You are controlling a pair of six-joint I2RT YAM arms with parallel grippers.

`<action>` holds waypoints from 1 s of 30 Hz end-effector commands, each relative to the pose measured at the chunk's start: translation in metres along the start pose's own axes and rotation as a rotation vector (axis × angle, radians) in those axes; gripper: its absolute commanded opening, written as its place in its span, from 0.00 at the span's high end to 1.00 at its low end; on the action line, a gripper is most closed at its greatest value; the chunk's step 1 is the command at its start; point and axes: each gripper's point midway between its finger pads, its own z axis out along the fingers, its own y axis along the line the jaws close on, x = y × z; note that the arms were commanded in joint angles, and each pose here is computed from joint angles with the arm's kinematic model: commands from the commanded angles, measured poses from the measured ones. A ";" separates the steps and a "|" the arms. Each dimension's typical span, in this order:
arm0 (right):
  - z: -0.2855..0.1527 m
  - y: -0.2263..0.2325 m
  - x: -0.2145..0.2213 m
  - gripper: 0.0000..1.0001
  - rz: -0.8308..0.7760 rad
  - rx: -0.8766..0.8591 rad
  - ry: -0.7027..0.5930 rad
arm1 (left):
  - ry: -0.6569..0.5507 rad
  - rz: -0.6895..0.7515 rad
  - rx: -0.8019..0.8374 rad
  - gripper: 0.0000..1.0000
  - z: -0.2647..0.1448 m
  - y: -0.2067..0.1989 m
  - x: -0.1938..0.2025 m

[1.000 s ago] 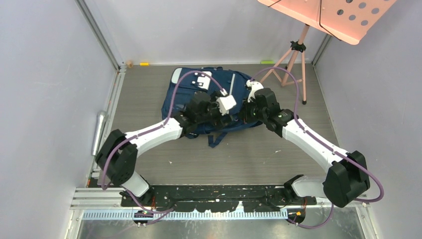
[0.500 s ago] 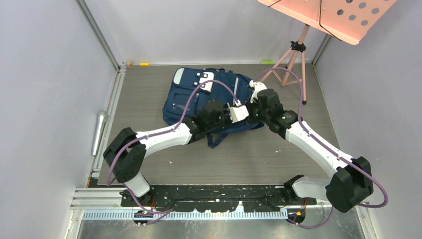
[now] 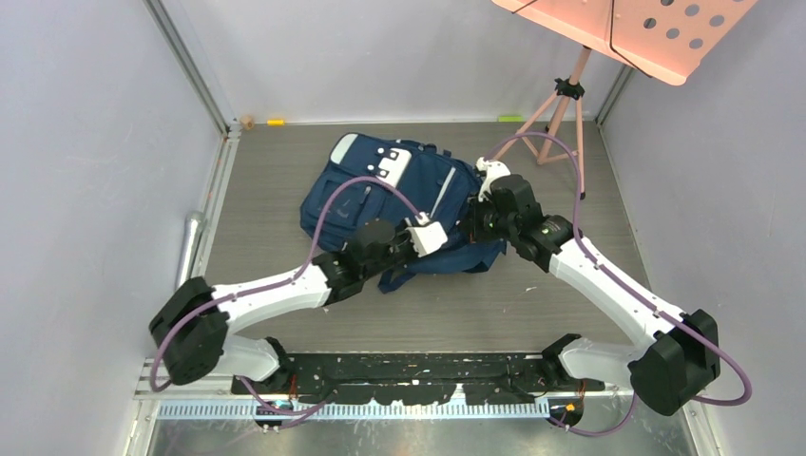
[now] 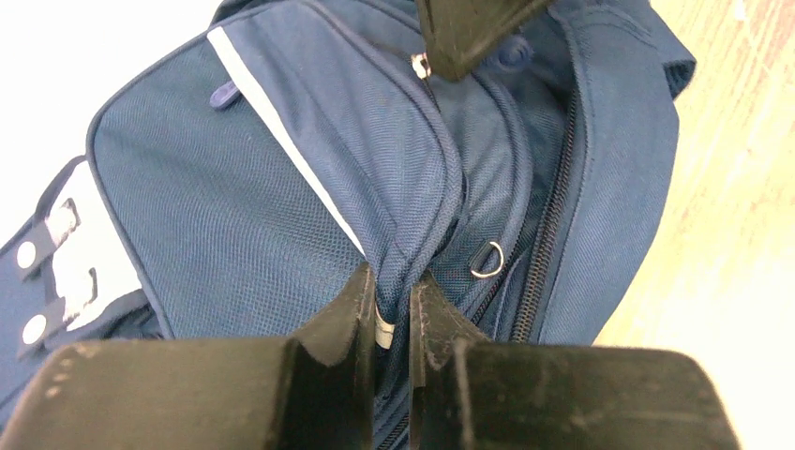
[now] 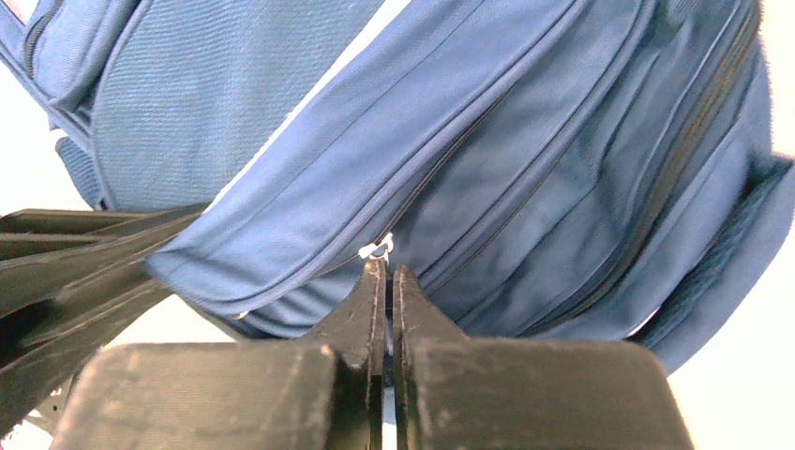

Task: Pack the student bag
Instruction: Zip the student bag at the center of the board.

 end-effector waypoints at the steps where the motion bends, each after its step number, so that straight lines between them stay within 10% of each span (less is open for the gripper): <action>1: -0.016 -0.054 -0.016 1.00 -0.013 0.271 -0.054 | 0.196 -0.106 -0.199 1.00 -0.053 0.027 0.052; 16: 0.012 -0.074 -0.048 1.00 -0.035 0.293 -0.069 | 0.281 -0.274 -0.284 1.00 -0.123 0.027 0.073; 23: 0.013 -0.044 -0.041 1.00 -0.025 0.119 -0.060 | 0.157 -0.330 -0.134 0.37 -0.110 0.015 0.008; 30: 0.014 -0.038 -0.029 1.00 -0.009 0.078 -0.028 | -0.009 -0.512 -0.057 0.21 -0.077 0.015 -0.062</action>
